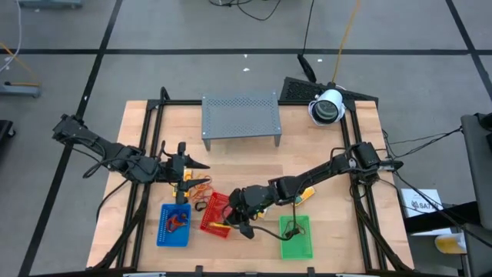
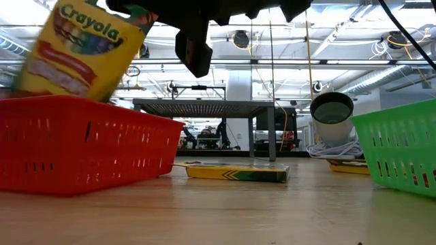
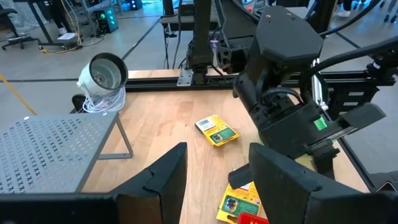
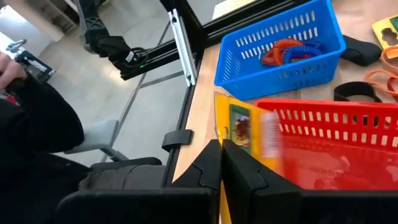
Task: Pick & Place Office Desk Supplies
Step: Put the yellow crayon box into the red basket
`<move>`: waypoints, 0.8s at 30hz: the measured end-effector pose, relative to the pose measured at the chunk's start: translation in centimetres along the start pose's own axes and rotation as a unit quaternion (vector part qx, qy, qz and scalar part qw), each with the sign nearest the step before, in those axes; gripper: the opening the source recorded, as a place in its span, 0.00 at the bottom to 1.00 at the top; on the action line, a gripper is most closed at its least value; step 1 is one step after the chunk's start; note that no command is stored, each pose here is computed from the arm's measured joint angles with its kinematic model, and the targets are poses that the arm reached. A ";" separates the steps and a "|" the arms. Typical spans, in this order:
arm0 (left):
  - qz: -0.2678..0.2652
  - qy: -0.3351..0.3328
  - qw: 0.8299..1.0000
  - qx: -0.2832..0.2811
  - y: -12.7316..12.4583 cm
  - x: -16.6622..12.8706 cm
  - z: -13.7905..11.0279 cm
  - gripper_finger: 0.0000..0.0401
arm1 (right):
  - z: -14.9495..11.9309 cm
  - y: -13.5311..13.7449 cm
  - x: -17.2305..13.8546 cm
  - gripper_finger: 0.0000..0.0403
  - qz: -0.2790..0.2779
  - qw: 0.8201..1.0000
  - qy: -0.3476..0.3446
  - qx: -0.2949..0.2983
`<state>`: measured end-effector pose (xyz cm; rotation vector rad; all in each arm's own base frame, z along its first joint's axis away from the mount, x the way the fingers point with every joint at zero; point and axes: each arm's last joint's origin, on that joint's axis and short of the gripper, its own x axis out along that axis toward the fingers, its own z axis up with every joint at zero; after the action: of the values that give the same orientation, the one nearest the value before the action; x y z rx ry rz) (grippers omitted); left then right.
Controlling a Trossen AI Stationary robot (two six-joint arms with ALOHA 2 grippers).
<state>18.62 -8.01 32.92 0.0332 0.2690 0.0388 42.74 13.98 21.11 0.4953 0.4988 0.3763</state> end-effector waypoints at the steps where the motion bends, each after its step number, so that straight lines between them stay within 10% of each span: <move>1: 0.000 0.000 1.000 0.000 0.0 0.0 0.0 0.45 | -0.1 0.0 0.0 0.00 -0.005 1.000 -0.001 0.000; 24: 0.000 0.003 1.000 0.003 0.0 0.0 -0.1 0.45 | -1.4 -2.1 1.8 0.00 -0.012 0.999 -0.003 0.045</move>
<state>18.60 -8.00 32.86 0.0385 0.2751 0.0384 43.92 13.61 18.28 0.5770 0.5171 0.3300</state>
